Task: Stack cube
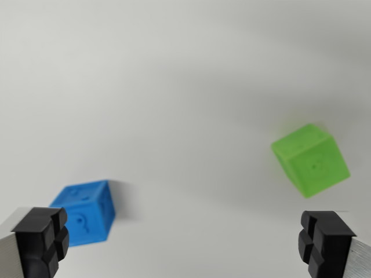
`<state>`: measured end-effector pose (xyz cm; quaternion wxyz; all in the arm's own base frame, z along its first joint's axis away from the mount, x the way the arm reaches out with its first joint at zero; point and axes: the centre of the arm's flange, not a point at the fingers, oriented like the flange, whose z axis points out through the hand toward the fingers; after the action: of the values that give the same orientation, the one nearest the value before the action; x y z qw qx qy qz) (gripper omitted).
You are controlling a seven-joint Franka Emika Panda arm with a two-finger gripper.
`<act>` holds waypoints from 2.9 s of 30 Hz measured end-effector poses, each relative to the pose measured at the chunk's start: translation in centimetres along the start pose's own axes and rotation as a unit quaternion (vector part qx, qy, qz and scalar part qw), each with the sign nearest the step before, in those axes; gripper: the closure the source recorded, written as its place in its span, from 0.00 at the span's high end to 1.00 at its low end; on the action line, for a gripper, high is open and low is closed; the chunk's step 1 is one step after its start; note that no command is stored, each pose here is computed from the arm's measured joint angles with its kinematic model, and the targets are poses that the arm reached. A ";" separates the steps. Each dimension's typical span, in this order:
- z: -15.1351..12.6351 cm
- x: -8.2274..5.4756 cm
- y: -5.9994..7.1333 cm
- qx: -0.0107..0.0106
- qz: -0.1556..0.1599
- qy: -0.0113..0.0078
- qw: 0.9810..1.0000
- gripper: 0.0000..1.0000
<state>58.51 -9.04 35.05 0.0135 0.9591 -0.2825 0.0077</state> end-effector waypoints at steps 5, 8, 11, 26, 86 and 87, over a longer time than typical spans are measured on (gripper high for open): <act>1.2 0.5 1.0 0.001 -0.018 -0.001 1.000 1.00; 2.1 0.9 1.7 0.001 -0.030 -0.001 1.000 1.00; 2.7 1.1 2.2 0.002 -0.041 -0.002 0.999 1.00; 7.0 2.7 5.8 0.005 -0.104 -0.005 0.995 1.00; 24.0 6.4 13.9 0.011 -0.255 -0.011 0.967 0.00; 24.0 6.4 13.9 0.011 -0.255 -0.011 0.967 0.00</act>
<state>56.57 -24.89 11.46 0.0013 0.9996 -0.0289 -0.0031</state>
